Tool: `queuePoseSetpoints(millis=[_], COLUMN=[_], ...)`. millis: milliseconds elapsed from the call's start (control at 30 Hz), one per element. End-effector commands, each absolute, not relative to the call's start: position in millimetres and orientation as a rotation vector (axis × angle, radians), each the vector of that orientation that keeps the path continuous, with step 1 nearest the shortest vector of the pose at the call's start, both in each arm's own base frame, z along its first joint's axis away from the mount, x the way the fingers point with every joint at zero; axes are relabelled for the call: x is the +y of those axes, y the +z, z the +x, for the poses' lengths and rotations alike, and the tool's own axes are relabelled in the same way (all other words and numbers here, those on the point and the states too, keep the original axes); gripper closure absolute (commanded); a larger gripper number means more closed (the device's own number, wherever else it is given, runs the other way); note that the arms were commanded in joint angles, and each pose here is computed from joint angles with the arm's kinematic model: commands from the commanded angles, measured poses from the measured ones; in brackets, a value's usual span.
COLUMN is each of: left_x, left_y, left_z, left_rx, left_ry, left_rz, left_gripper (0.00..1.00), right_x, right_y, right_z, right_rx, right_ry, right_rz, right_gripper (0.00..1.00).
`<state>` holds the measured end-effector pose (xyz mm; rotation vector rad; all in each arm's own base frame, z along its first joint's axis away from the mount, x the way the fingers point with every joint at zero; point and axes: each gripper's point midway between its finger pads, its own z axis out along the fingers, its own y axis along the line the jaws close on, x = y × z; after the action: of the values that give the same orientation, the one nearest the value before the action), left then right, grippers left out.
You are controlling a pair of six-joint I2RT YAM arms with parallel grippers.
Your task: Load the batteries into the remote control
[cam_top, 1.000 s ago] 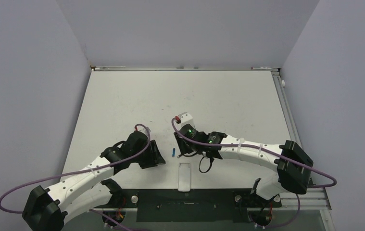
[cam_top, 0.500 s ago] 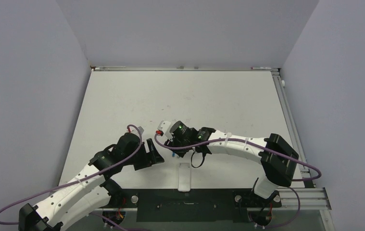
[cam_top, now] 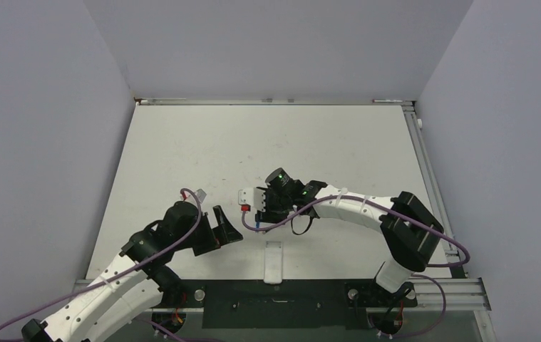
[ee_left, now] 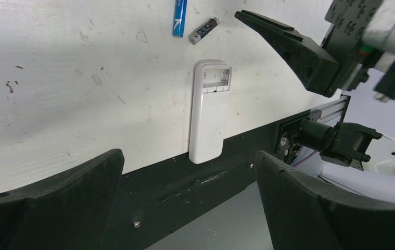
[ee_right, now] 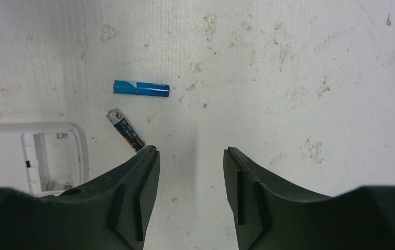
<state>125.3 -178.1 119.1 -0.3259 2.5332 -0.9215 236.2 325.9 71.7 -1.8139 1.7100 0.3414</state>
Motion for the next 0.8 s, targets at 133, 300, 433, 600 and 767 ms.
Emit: queuePoseSetpoints(millis=[133, 300, 433, 600, 767], left_x=[-172, -170, -169, -167, -165], left_y=[126, 125, 124, 123, 120], left_z=[121, 120, 118, 117, 115], left_rx=[2.518, 2.515, 2.514, 2.516, 2.522], left_ry=[-0.942, -0.94, -0.945, -0.938, -0.934], left_rz=[-0.391, -0.396, -0.395, -0.393, -0.393], left_gripper=[0.03, 0.03, 0.03, 0.03, 0.03], right_x=[344, 351, 359, 366, 369], right_y=[62, 57, 59, 54, 44], right_z=[231, 234, 238, 239, 233], right_rx=[1.362, 1.308, 1.276, 1.262, 1.254], right_ry=[0.444, 0.455, 0.457, 0.461, 0.46], right_rz=[-2.075, -2.114, -2.105, -2.124, -2.19], right_gripper=[0.54, 0.54, 0.54, 0.55, 0.56])
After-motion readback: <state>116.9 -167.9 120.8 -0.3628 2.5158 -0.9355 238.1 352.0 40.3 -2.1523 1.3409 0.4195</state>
